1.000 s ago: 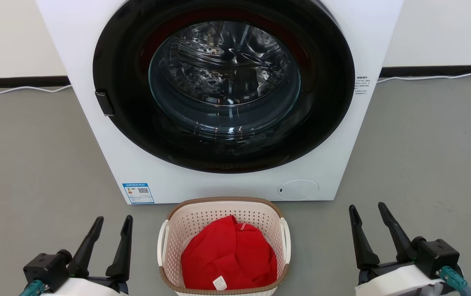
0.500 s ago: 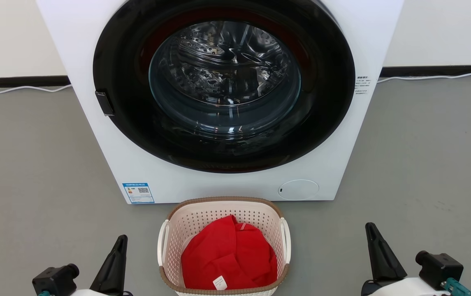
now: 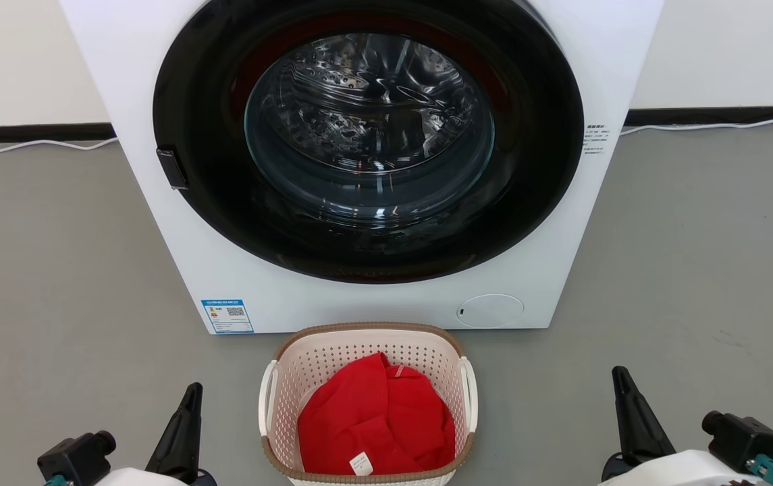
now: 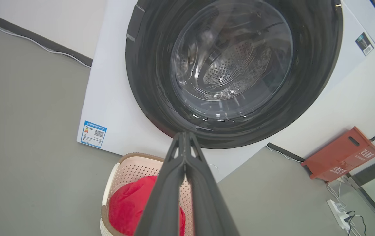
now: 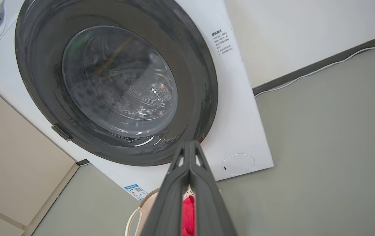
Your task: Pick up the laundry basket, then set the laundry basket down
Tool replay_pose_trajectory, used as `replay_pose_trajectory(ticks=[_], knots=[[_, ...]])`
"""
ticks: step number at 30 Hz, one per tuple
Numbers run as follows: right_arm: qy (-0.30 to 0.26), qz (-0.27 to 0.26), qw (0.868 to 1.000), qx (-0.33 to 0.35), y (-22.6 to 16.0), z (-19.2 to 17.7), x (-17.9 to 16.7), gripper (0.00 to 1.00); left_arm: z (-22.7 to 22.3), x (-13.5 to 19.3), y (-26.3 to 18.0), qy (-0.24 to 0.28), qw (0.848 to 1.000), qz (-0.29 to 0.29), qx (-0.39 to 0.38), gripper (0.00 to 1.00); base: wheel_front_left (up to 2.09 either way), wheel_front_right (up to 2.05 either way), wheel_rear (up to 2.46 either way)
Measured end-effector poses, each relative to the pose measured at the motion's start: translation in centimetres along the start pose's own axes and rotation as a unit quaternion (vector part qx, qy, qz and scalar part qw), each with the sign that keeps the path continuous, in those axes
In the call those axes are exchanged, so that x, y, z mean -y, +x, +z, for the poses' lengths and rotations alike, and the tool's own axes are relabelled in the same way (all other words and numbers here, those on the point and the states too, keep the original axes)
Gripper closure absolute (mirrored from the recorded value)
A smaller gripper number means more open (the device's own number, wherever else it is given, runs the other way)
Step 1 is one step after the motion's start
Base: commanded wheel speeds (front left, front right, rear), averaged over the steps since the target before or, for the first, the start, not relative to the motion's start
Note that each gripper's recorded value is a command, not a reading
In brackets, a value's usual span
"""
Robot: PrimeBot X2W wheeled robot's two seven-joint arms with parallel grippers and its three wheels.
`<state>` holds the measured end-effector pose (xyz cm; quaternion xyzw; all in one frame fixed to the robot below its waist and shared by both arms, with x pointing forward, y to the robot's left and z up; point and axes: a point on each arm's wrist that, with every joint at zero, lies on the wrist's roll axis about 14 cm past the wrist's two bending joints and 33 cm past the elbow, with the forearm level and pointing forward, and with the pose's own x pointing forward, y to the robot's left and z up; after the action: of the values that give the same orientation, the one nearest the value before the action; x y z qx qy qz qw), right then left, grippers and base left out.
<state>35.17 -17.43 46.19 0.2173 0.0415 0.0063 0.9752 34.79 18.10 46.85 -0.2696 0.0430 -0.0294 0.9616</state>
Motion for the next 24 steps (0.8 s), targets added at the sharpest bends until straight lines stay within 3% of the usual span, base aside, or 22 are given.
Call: replay_pose_trajectory(ticks=[24], knots=[[0.140,-0.031,0.990,-0.007,0.2,0.1,1.3,1.00,0.1,-0.8,0.4,-0.124,0.992,0.028,-0.002,1.00,0.00,0.00,0.00]])
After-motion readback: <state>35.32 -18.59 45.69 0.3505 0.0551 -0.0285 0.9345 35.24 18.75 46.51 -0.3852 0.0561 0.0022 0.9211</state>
